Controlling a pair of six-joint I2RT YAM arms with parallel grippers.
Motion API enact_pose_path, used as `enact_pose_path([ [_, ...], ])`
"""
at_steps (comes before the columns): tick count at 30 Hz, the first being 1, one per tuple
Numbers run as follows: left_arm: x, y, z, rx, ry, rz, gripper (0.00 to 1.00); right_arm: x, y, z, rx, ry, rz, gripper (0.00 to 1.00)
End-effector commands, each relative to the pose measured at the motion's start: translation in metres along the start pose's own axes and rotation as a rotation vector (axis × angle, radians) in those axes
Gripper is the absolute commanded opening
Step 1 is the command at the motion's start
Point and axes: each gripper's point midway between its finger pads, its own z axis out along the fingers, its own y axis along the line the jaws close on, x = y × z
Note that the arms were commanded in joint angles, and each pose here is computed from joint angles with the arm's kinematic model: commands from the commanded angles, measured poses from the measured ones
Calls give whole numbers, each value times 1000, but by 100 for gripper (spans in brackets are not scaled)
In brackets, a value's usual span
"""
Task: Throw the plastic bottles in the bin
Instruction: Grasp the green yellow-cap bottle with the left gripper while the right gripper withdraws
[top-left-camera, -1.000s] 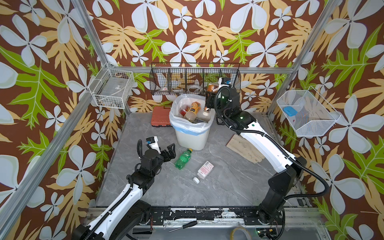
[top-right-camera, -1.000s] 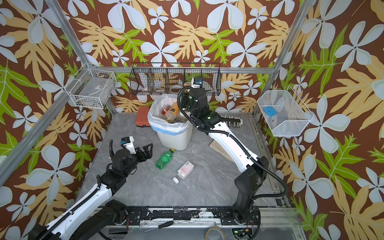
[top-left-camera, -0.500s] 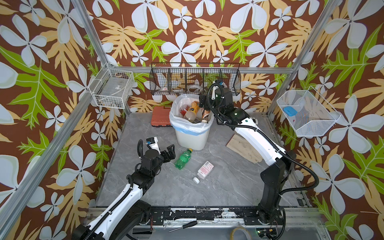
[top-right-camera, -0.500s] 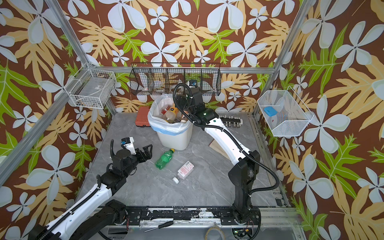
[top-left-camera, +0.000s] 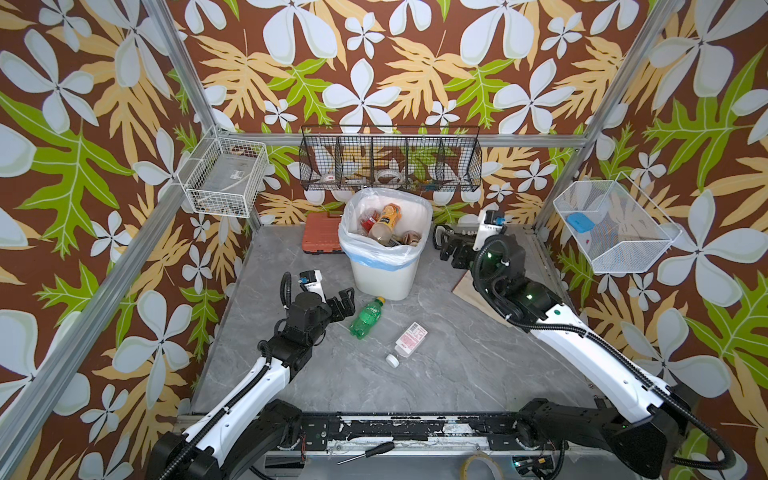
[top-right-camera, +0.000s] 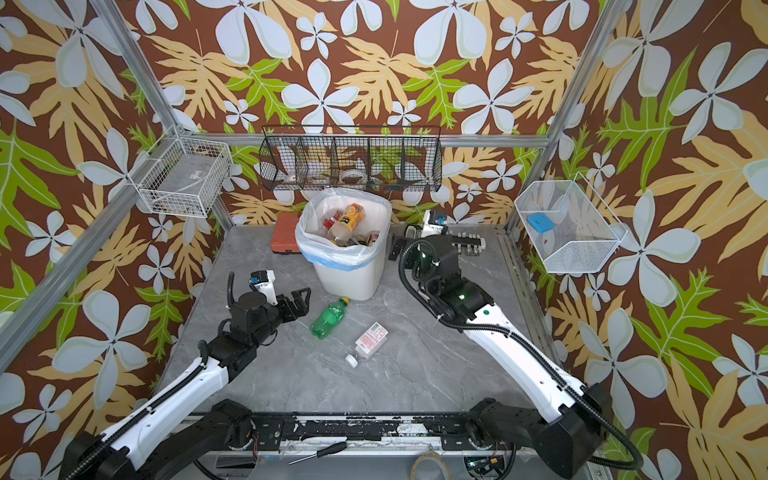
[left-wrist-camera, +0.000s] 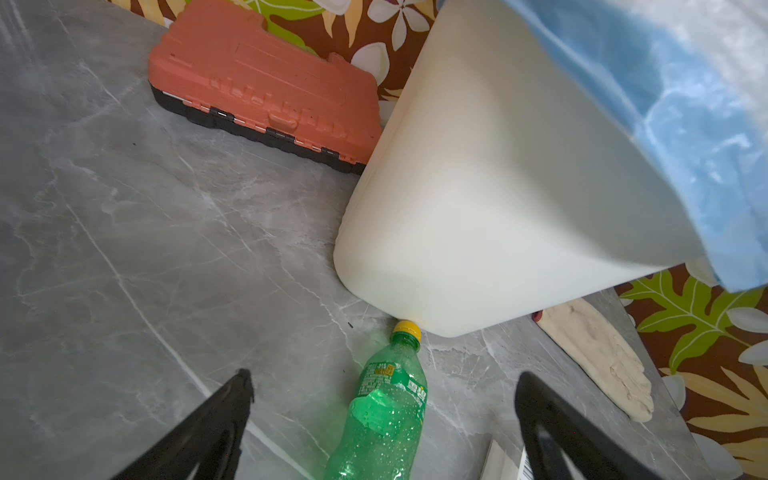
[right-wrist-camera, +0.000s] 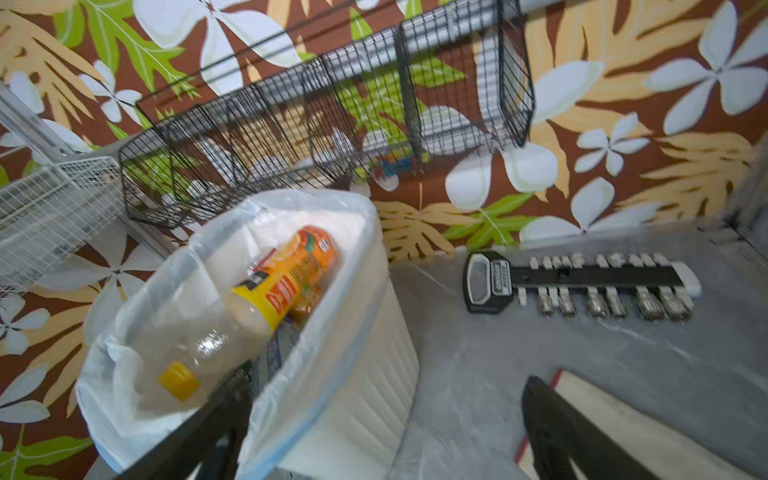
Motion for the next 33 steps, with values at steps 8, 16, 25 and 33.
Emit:
enact_pose_path([
  [8, 45, -9, 30, 37, 274, 56, 92, 18, -37, -28, 93, -20, 72, 100],
  [16, 84, -10, 47, -4, 421, 114, 87, 10, -34, -28, 85, -45, 66, 100],
  [25, 116, 4, 58, -121, 527, 213, 84, 12, -39, -31, 94, -51, 70, 100],
  [33, 135, 3, 69, -121, 587, 240, 82, 8, -45, -37, 116, -72, 72, 100],
])
